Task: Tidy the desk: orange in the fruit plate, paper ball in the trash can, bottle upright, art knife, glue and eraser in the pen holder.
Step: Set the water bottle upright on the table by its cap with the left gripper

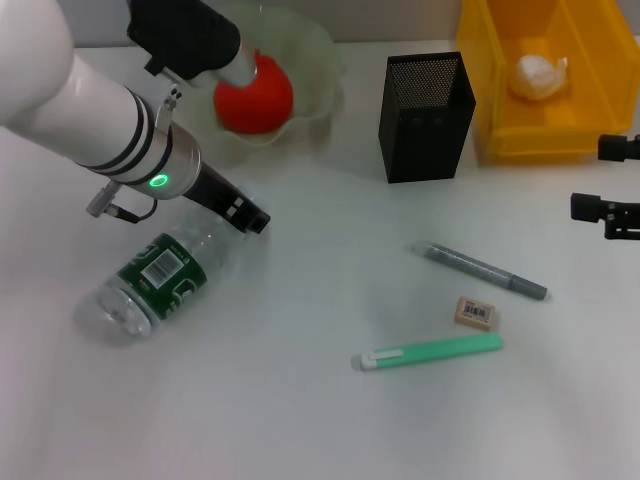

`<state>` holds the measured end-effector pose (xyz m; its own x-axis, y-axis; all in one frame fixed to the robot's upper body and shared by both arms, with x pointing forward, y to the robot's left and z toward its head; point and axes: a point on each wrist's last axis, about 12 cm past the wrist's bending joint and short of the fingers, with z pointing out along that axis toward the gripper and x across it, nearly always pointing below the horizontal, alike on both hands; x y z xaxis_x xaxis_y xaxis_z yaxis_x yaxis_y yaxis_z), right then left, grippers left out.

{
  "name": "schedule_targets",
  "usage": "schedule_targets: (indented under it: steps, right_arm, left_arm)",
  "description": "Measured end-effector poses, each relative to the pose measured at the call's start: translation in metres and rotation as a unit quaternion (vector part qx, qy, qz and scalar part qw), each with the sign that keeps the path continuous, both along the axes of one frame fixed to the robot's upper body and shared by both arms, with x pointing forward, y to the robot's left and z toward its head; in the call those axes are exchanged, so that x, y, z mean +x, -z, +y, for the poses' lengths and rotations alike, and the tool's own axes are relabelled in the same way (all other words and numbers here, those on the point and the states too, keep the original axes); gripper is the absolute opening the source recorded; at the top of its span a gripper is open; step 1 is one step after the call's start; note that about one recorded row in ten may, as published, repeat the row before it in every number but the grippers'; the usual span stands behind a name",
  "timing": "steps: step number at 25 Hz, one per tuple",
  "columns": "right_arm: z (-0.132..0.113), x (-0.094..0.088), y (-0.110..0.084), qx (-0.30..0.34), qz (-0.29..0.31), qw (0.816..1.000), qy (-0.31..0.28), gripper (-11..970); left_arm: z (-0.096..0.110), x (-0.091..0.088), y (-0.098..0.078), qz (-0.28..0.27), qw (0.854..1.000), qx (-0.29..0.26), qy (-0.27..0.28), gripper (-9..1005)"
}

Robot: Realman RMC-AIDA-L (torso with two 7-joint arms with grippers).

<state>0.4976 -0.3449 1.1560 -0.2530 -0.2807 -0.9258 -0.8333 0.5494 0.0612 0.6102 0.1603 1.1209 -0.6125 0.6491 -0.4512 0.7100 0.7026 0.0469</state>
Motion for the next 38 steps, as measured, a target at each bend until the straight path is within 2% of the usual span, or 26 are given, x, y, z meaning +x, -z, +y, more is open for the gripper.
schedule_targets:
  steps: [2, 3, 8, 10, 14, 15, 17, 20, 22, 23, 25, 28, 31, 32, 36, 37, 38]
  right_arm:
    - [0.001, 0.002, -0.001, 0.002, -0.002, 1.000, -0.002, 834]
    - [0.001, 0.002, -0.002, 0.003, -0.004, 1.000, -0.002, 834]
    - [0.004, 0.005, -0.005, 0.004, -0.011, 1.000, -0.007, 833]
    - [0.007, 0.007, -0.007, 0.006, -0.013, 1.000, -0.013, 833]
    - [0.012, 0.012, -0.008, 0.008, -0.016, 1.000, -0.021, 833]
    - [0.014, 0.014, -0.009, 0.009, -0.018, 1.000, -0.024, 833]
    - [0.016, 0.015, -0.010, 0.010, -0.019, 0.999, -0.027, 833]
    - [0.017, 0.016, -0.011, 0.011, -0.019, 0.999, -0.030, 832]
    - [0.018, 0.017, -0.012, 0.013, -0.017, 0.999, -0.032, 832]
    - [0.019, 0.018, -0.012, 0.014, -0.017, 0.999, -0.033, 832]
    - [0.020, 0.018, -0.012, 0.017, -0.016, 0.999, -0.034, 832]
    - [0.020, 0.018, -0.013, 0.020, -0.017, 0.999, -0.035, 832]
    - [0.020, 0.017, -0.013, 0.022, -0.017, 0.999, -0.036, 831]
    - [0.020, 0.017, -0.012, 0.022, -0.016, 0.999, -0.037, 831]
    - [0.020, 0.017, -0.012, 0.022, -0.016, 0.999, -0.037, 831]
    - [0.020, 0.017, -0.012, 0.022, -0.016, 0.999, -0.037, 831]
    - [0.021, 0.017, -0.012, 0.023, -0.016, 0.999, -0.037, 831]
  left_arm:
    - [0.002, -0.005, -0.008, -0.009, 1.000, -0.011, 0.005, 478]
    - [0.006, -0.011, -0.019, -0.023, 0.999, -0.023, 0.008, 471]
    - [0.015, -0.020, -0.033, -0.041, 0.998, -0.051, 0.007, 450]
    - [0.033, -0.033, -0.055, -0.073, 0.992, -0.100, 0.006, 450]
    - [0.047, -0.044, -0.068, -0.100, 0.985, -0.139, 0.004, 449]
    - [0.061, -0.054, -0.072, -0.119, 0.979, -0.164, 0.000, 449]
    - [0.075, -0.063, -0.069, -0.134, 0.969, -0.209, -0.002, 449]
    - [0.075, -0.063, -0.069, -0.134, 0.969, -0.209, -0.002, 450]
    - [0.083, -0.069, -0.058, -0.147, 0.956, -0.253, -0.004, 450]
    - [0.083, -0.069, -0.058, -0.147, 0.956, -0.253, -0.004, 450]
    - [0.088, -0.069, -0.041, -0.159, 0.944, -0.289, -0.005, 450]
    - [0.093, -0.066, -0.033, -0.166, 0.939, -0.300, -0.009, 460]
    - [0.093, -0.066, -0.033, -0.166, 0.939, -0.300, -0.009, 470]
    - [0.108, -0.060, -0.024, -0.198, 0.929, -0.312, -0.019, 473]
    - [0.112, -0.058, -0.023, -0.204, 0.926, -0.316, -0.022, 487]
    - [0.120, -0.053, -0.016, -0.218, 0.924, -0.313, -0.032, 490]
    - [0.120, -0.053, -0.016, -0.218, 0.924, -0.313, -0.032, 493]
